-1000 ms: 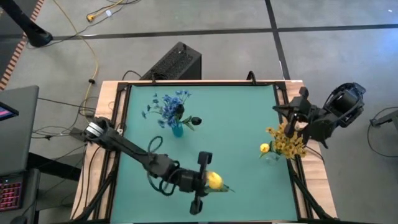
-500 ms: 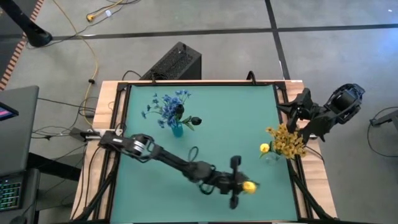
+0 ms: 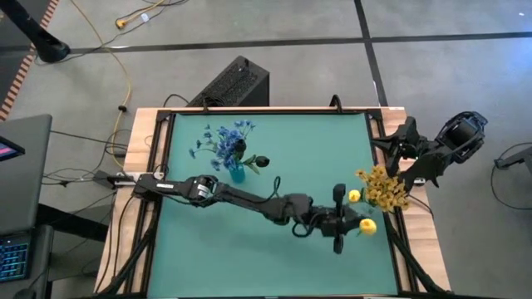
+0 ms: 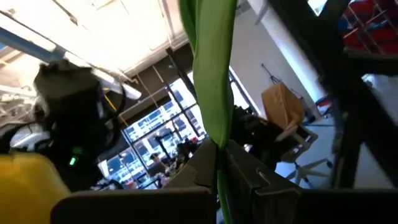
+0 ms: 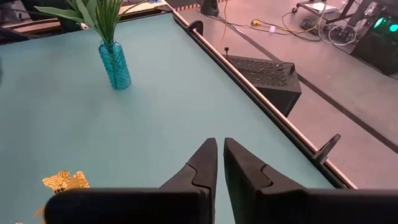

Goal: Sort flowers into vase by color
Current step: Put the yellow flower into the transparent vase

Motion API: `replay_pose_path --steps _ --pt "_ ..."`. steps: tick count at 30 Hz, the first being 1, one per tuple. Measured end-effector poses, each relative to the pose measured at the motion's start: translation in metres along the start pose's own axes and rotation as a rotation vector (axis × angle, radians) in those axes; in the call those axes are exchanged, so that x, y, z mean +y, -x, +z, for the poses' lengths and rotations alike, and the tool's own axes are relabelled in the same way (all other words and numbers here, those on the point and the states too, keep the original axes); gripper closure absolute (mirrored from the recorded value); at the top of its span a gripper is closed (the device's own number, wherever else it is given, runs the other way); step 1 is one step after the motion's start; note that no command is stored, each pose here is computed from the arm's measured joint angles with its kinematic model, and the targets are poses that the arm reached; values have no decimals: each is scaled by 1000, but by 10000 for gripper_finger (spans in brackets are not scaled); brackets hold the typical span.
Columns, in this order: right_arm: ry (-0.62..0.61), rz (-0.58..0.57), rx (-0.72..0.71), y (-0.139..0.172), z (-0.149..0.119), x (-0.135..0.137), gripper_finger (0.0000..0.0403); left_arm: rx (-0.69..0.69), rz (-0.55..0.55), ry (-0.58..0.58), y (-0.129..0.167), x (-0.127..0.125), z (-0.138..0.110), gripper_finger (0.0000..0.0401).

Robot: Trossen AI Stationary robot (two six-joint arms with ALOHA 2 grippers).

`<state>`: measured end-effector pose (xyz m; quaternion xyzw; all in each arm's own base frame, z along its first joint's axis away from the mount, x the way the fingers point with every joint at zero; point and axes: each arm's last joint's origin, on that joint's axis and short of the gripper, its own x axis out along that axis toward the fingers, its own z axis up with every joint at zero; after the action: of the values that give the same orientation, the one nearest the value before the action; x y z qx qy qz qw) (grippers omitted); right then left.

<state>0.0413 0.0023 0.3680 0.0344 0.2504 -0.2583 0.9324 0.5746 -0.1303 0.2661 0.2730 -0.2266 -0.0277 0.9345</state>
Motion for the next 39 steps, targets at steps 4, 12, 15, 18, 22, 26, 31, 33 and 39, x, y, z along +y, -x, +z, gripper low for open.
replay_pose_path --steps 4,12,15,18,22,26,31,33,39 --pt "12 0 0 0 0 0 348 4 -5 19 0 17 -14 401" --pt "27 1 1 0 0 0 348 -9 -32 45 1 36 -27 401" --pt "29 1 2 0 0 0 347 -32 -69 46 1 34 -26 401" --pt "34 1 2 0 0 0 347 -30 -81 7 1 32 -26 401" --pt "37 1 2 0 0 0 347 -22 -85 -1 1 32 -27 401" --pt "37 1 2 0 0 0 347 -19 -88 -2 2 31 -29 401" --pt "37 2 2 0 0 0 347 -15 -96 -13 2 30 -30 401" --pt "37 2 2 0 0 0 347 -33 -108 -33 2 30 -29 401" --pt "37 2 2 0 0 0 347 -69 -123 -68 2 27 -26 401"
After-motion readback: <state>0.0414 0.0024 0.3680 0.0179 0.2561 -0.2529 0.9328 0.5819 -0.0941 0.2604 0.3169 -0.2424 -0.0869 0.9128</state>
